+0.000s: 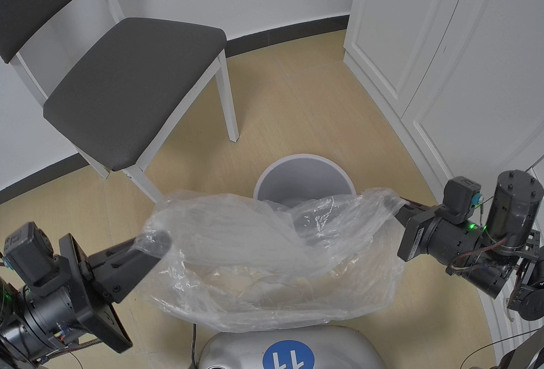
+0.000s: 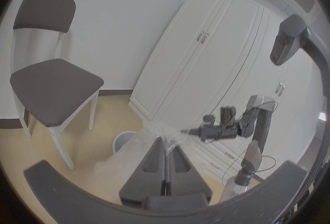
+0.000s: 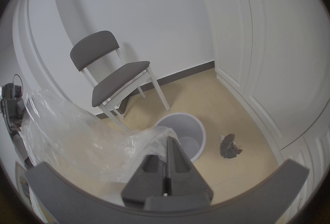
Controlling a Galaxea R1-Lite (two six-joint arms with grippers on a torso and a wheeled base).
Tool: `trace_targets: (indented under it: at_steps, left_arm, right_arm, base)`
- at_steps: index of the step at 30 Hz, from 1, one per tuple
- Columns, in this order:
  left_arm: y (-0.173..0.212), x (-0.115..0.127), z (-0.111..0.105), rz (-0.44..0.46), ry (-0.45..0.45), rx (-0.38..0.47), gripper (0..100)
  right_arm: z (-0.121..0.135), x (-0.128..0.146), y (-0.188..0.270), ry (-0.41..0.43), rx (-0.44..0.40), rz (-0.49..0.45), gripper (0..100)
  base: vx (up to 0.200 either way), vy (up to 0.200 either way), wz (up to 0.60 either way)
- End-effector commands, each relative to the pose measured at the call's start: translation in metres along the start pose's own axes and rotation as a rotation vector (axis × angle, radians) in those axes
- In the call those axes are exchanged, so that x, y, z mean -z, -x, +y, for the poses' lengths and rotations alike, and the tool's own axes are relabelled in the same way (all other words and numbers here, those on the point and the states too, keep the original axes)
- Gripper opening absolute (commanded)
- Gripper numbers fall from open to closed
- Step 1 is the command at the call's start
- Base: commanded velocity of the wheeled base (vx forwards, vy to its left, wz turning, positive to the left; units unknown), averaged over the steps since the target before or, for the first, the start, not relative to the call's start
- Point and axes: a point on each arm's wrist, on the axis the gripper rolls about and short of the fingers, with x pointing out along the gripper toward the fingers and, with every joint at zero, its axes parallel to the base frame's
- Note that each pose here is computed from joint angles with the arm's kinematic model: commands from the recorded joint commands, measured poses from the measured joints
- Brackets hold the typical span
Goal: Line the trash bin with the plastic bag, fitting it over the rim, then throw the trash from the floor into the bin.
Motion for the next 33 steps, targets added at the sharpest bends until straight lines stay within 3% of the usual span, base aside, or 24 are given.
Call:
trace_targets:
  at_steps: [1,5,6,8,13,33]
  left_arm:
    - [-0.001,0.005,0.003,0.059,-0.015,-0.033,0]
    - [-0.001,0.01,0.007,0.099,-0.052,-0.069,0]
    - [-0.002,0.014,0.011,0.142,-0.107,-0.126,0]
    - [-0.001,0.017,0.012,0.164,-0.135,-0.161,0]
    - [-0.003,0.022,0.014,0.199,-0.176,-0.21,0]
    - [-0.003,0.016,0.033,0.183,-0.217,-0.362,0]
  right_arm:
    - [0.003,-0.028,0.019,-0.026,-0.005,-0.096,0]
    - [0.003,-0.029,0.02,-0.013,0.007,-0.107,0]
    - [0.001,-0.033,0.025,0.033,0.066,-0.131,0]
    - [0.0,-0.035,0.028,0.044,0.095,-0.145,0]
    - [0.002,-0.038,0.035,0.071,0.086,-0.16,0]
    - [-0.013,-0.044,0.062,0.209,0.204,-0.212,0]
  base:
    - [0.0,0.0,0.0]
    - [0.0,0.0,0.0]
    - [0.0,0.0,0.0]
    - [0.0,0.0,0.0]
    - [0.0,0.0,0.0]
    - [0.0,0.0,0.0]
